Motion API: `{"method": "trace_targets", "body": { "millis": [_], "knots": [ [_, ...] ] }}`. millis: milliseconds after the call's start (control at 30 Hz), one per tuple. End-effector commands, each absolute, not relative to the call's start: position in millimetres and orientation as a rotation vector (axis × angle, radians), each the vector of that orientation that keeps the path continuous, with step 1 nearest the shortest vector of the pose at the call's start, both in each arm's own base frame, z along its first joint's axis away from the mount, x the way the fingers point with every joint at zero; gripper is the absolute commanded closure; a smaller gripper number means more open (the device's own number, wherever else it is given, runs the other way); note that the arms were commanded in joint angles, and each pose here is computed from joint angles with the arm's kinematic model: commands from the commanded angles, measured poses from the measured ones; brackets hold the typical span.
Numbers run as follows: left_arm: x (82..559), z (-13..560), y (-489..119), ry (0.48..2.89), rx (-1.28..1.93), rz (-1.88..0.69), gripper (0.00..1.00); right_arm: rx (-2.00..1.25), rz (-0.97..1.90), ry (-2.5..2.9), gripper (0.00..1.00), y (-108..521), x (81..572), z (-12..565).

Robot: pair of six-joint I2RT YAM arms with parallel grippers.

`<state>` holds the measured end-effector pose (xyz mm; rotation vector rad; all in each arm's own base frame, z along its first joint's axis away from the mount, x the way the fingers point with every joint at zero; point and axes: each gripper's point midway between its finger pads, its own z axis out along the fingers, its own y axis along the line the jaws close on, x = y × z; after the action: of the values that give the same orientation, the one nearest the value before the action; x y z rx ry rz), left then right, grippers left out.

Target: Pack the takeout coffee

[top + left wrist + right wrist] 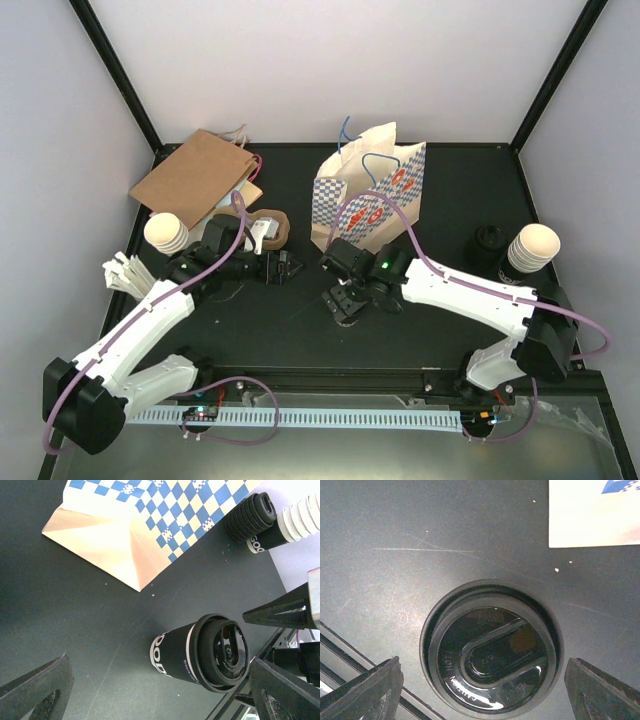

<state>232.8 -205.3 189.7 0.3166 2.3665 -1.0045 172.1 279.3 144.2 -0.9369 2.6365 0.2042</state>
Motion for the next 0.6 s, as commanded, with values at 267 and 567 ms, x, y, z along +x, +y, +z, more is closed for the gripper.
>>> {"method": "trace_targets", "body": {
  "millis": [267, 567],
  "knots": [
    [234, 193, -204, 2.354, 0.328, -1.002, 0.02, -0.942, 0.178, 2.650, 0.12, 281, 172, 142],
    [234, 192, -204, 2.356, 0.329, -1.000, 0.02, -0.959, 0.166, 2.661, 0.16, 283, 172, 137]
  ]
}}
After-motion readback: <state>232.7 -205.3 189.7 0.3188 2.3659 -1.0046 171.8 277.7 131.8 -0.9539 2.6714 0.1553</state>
